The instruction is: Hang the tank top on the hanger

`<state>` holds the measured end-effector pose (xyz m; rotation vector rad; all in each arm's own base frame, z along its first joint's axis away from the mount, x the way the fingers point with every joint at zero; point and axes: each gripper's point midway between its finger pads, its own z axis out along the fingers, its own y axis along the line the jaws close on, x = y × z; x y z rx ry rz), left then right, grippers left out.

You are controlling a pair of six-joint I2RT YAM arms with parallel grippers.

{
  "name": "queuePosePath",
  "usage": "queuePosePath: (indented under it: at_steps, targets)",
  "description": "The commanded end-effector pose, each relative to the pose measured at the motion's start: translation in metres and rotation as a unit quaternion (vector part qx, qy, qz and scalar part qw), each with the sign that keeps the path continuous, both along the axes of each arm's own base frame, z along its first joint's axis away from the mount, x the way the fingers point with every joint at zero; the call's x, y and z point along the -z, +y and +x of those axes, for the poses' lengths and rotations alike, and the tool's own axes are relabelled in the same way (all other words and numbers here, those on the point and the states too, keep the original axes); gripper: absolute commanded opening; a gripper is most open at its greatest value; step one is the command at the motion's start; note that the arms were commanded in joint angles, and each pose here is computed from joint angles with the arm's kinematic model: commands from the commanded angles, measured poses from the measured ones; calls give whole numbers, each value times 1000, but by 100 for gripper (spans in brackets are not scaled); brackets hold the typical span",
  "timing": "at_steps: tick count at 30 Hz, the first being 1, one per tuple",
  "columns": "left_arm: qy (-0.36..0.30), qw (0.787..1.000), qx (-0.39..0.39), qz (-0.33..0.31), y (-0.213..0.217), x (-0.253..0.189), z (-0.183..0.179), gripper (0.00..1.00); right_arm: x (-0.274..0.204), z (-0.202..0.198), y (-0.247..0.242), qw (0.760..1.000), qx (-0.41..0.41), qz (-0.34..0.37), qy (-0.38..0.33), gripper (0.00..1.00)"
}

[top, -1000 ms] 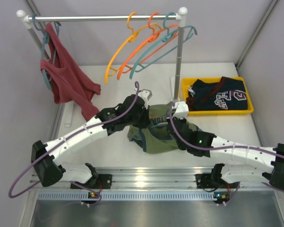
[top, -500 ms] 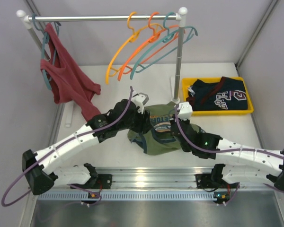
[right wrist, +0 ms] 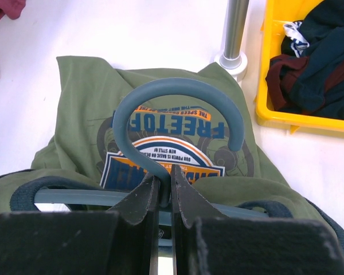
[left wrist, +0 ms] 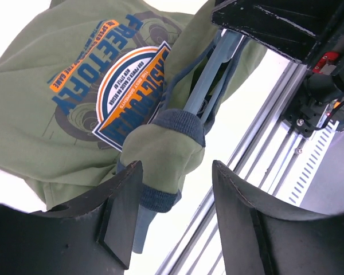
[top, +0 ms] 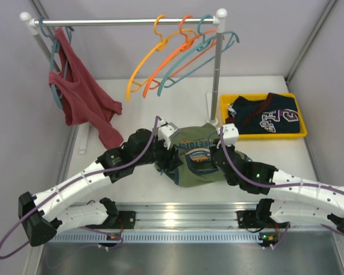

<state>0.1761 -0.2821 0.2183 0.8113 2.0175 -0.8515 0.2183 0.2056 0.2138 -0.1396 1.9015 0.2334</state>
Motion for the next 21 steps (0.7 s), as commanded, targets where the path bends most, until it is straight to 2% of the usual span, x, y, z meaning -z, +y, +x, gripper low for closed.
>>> queuePosePath:
  at_steps: [1, 11, 21]
  targets:
    - [-50, 998, 37, -17, -11, -12, 3, 57, -27, -2, 8, 999, -12, 34, -16, 0]
    - [-32, 996, 81, 18, -19, 17, -2, 57, -39, -2, 10, 999, -19, 38, -22, 0]
    - [-12, 996, 90, -3, -26, 23, -8, 55, -51, -1, 15, 999, -26, 37, -27, 0]
